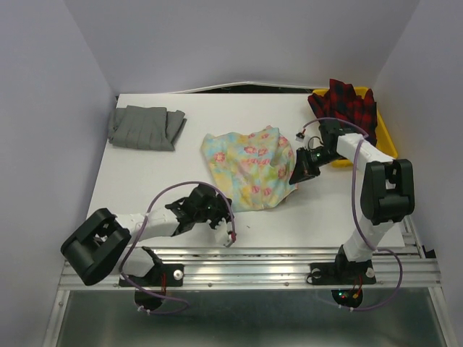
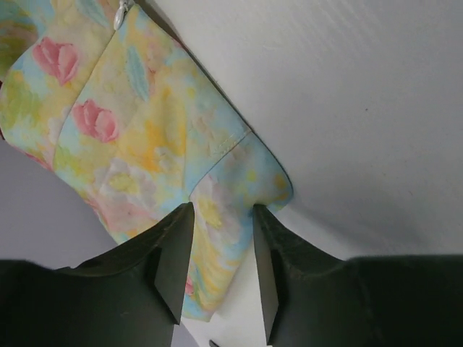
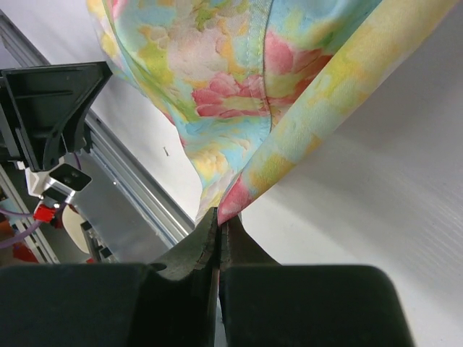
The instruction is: Fold and stack the skirts
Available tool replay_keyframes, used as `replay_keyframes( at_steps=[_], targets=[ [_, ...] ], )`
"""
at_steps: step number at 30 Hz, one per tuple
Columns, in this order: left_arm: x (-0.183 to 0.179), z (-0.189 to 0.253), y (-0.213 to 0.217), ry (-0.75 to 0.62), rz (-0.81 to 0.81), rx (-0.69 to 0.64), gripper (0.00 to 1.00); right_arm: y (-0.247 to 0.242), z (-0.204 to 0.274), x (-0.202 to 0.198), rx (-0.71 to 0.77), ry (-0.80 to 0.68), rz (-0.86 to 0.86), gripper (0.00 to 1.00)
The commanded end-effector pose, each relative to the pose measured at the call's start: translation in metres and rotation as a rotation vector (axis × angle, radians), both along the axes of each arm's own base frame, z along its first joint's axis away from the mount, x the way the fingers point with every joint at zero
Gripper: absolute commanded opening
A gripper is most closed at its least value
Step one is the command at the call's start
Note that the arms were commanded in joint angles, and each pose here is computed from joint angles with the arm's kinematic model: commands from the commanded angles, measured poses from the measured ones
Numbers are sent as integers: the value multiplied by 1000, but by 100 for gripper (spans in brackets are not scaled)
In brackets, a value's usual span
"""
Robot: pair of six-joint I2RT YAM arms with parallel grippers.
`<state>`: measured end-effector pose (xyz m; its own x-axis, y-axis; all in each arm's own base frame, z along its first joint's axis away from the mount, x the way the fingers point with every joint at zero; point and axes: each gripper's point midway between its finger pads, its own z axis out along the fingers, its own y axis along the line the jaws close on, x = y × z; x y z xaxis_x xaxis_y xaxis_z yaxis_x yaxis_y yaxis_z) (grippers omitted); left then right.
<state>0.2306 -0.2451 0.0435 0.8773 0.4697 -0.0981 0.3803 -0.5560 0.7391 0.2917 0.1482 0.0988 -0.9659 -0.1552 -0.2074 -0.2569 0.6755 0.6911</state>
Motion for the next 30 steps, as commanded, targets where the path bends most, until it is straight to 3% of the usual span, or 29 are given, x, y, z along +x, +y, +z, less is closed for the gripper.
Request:
replay_keyframes(
  at_steps=[1,2,6,8,13,17,19,20,21,22,25,26,27,30],
  targets=[
    [2,26,-20,-19,-43,-84,39,3,15,4,19,-16,4,1],
    [0,31,-22,4,-41,-98,27,3,16,3,19,-18,7,1],
    [-26,64,-18,248,43,-150,4,-4,20,-7,-28,-28,30,1],
    [-45,90,-11,377,83,-187,0,-12,24,-12,-78,-41,24,1],
    [-72,143,-5,628,176,-327,0,-24,31,1,-169,-78,-8,1],
    [-51,135,2,730,285,-329,0,-28,2,28,-221,-27,-18,1],
    [-38,122,9,621,252,-267,16,-23,-2,36,-198,5,-12,1],
    [-38,108,13,600,248,-230,32,-22,-6,38,-193,19,-13,1],
    [-30,107,9,547,240,-236,37,-20,-11,39,-181,42,-19,1],
    [-26,97,11,496,233,-201,49,-18,-11,42,-172,38,-21,1],
    [-18,83,11,394,214,-136,62,-16,-13,45,-159,51,-27,1],
    [-16,79,11,373,207,-127,71,-15,-13,45,-157,50,-29,1],
    [-14,71,7,337,178,-114,93,-15,-13,44,-152,56,-32,1],
    [-6,53,-1,284,178,-88,93,-14,-13,44,-146,55,-35,1]
  ],
)
